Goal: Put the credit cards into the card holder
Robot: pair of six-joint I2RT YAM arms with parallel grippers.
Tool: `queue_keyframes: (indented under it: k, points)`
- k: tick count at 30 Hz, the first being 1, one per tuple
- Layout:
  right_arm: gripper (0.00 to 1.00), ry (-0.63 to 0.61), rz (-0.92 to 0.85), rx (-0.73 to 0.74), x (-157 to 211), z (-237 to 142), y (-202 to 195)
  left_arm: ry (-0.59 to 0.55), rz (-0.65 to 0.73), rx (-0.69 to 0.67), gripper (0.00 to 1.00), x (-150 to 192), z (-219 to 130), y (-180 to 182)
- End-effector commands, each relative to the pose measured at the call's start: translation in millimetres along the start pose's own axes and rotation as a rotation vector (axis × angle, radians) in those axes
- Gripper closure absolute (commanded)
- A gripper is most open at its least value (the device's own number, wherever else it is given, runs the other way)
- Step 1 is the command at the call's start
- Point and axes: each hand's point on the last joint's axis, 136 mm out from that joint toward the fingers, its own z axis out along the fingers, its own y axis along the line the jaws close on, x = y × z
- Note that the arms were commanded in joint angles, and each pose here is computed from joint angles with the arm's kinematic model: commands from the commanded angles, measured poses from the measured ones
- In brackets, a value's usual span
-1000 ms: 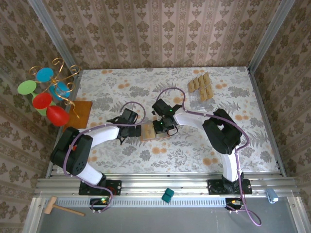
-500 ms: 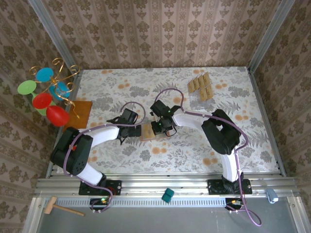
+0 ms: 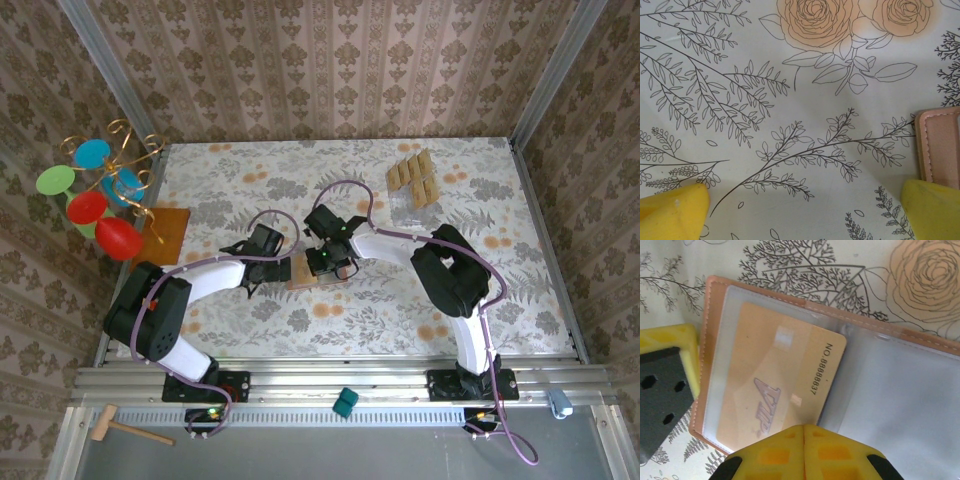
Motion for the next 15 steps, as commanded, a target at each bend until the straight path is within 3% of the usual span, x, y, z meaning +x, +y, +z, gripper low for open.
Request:
queue_keyframes:
  k: [1, 15]
  points:
    - [0.91, 0.014, 0.003, -0.023, -1, 7, 9, 0.070, 0.007, -0.026, 0.00, 22, 11, 8]
    - [0.91, -0.025, -0.006, -0.002, -11, -9, 8, 0.068, 0.008, -0.023, 0.00, 23, 11, 7]
